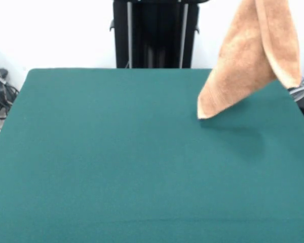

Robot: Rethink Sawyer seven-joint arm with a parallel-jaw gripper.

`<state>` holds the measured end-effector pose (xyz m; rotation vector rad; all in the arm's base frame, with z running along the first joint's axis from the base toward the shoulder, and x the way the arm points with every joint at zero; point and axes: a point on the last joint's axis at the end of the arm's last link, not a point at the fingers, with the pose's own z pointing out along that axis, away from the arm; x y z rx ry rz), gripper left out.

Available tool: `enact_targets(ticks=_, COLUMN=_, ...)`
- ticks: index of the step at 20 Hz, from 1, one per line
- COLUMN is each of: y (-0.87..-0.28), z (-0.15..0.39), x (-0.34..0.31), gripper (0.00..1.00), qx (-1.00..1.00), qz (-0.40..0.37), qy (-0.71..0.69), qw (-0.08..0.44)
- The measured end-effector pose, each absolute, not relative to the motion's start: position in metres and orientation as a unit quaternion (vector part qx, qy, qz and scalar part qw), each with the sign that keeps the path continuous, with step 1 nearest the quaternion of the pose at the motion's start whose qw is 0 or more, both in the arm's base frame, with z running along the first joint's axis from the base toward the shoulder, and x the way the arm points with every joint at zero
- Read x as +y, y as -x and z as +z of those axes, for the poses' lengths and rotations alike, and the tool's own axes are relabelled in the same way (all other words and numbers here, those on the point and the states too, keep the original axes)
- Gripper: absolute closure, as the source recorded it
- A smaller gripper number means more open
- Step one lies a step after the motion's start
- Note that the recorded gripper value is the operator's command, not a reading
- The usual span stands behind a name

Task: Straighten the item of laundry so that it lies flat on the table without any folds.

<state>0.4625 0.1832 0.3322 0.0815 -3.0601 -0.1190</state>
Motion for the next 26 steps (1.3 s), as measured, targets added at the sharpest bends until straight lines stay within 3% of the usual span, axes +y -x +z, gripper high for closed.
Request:
enact_targets(ticks=14, y=-0.536, z=0.297, x=0.079, gripper=1.00, qx=-0.995, qz=-0.039, qy=0.084, qw=-0.048)
enact_targets(ticks=19, y=-0.540, z=0.284, x=0.087, gripper=1.00, qx=-0.995, qz=-0.029, qy=0.069, qw=-0.066)
enact_targets(ticks=26, y=-0.533, z=0.261, x=0.147, gripper=1.00, qx=-0.996, qz=-0.024, qy=0.007, qw=-0.082)
